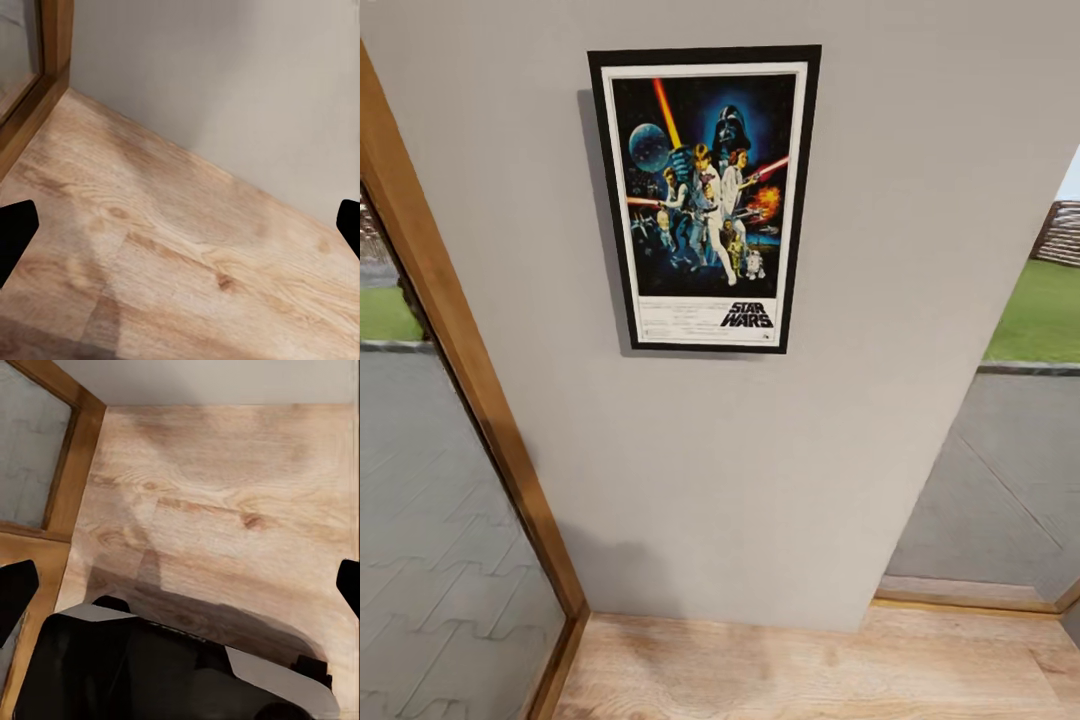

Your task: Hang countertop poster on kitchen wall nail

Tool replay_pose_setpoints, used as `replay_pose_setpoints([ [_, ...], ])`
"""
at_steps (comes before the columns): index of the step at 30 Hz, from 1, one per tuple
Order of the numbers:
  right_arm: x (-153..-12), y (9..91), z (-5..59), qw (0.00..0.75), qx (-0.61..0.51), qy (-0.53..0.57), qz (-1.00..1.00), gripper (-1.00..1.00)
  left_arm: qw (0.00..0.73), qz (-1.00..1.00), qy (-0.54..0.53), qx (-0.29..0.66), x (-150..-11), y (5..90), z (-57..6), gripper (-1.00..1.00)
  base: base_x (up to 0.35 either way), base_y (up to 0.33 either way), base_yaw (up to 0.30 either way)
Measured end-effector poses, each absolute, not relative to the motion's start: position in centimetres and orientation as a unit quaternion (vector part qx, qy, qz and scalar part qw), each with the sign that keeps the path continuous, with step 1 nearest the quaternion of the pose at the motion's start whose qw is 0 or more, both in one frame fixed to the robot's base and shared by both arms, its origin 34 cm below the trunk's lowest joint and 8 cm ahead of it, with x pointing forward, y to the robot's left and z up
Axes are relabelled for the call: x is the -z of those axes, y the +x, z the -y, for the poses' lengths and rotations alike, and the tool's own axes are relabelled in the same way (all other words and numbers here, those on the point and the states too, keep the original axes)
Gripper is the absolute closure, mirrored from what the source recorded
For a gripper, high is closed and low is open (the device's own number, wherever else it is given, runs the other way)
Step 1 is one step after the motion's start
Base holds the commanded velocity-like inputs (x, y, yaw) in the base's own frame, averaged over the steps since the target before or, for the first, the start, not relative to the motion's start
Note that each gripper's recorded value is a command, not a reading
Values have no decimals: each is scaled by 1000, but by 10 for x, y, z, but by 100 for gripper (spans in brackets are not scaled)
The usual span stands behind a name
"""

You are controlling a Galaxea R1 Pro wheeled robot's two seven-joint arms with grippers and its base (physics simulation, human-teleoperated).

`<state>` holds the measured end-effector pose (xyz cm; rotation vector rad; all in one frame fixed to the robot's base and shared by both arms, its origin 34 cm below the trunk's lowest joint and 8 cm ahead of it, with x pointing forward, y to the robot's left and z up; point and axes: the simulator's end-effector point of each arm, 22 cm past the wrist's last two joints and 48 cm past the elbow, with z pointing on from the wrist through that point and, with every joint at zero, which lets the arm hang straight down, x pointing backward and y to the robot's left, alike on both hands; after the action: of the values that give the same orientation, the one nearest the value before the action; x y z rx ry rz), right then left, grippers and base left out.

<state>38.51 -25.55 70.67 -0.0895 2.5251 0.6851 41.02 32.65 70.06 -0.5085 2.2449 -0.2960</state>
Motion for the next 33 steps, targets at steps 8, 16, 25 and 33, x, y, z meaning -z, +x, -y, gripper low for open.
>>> replay_pose_setpoints([
  [8,-691,385,278,256,-185,-10,-949,-100,404,-885,-201,116,-704,414,-327,-100,0,0,74],
  [16,-691,388,280,260,-173,-5,-950,-100,408,-883,-200,117,-707,417,-327,-100,0,0,62],
  [25,-661,324,275,188,-174,29,-966,-100,409,-883,-199,118,-708,417,-327,-100,0,0,8],
  [33,-643,251,263,109,-184,58,-975,-100,409,-883,-199,118,-708,417,-327,-100,0,0,0],
])
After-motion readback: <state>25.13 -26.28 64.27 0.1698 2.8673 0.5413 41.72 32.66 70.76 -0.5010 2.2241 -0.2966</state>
